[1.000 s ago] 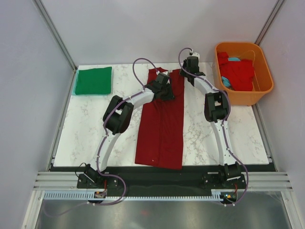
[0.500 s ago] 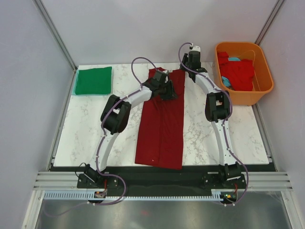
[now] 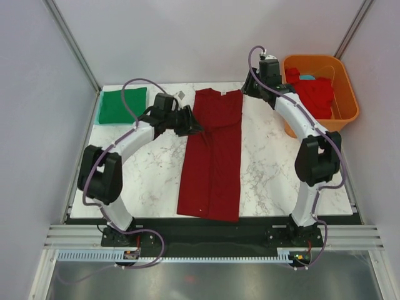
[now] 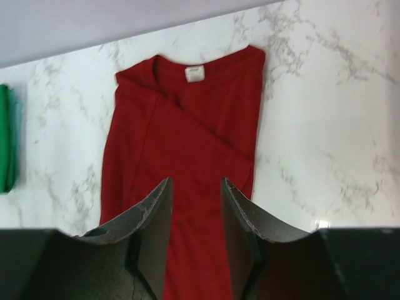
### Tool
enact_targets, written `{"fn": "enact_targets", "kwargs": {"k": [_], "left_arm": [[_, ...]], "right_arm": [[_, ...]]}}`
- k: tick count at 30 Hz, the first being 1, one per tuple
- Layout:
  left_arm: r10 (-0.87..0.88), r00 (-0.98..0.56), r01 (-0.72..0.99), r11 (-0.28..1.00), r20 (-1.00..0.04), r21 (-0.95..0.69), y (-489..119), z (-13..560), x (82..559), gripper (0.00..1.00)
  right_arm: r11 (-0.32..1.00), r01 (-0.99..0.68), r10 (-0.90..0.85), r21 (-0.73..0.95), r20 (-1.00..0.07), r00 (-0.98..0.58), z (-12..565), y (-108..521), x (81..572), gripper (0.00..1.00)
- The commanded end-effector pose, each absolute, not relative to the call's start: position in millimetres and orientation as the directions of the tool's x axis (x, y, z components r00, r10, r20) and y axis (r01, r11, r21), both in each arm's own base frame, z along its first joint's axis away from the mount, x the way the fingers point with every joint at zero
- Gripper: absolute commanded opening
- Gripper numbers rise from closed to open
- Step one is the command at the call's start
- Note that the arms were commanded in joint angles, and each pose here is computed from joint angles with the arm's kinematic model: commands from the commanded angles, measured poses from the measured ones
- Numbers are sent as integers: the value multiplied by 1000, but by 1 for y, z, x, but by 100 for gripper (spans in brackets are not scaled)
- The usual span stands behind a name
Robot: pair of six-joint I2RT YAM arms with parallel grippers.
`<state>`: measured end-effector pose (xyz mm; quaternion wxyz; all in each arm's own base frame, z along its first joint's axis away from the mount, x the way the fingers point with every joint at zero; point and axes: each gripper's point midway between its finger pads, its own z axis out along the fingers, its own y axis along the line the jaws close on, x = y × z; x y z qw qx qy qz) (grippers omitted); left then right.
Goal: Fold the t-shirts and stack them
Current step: Fold the tshirt
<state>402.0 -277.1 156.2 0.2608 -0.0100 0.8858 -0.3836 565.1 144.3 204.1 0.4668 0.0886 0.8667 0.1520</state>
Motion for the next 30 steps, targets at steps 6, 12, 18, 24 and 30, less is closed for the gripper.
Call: {"fn": "enact_targets", "kwargs": {"k": [6,12,18,24,30], "left_arm": [[-134,-915,136,785,-380,-604,-224,101,292,53],[-150,-938,59,819,-312,-570,-199,68,258,54],[-151,-950,17,847,-272,-532,-189,46,246,53],[-159,-932,51,833,-327,-551,-188,64,244,53],[-161,-926,61,829,-341,-556,-189,69,245,53]], "right_arm": [[946,-99,163,308,-719,-675,179,164,499,46],[946,-104,129,306,-651,-748,123,164,510,44],[948,-105,115,301,-630,-768,82,160,539,43],[957,-88,109,276,-623,-775,52,148,565,42],[957,-69,124,280,-617,-777,34,136,580,28]]}}
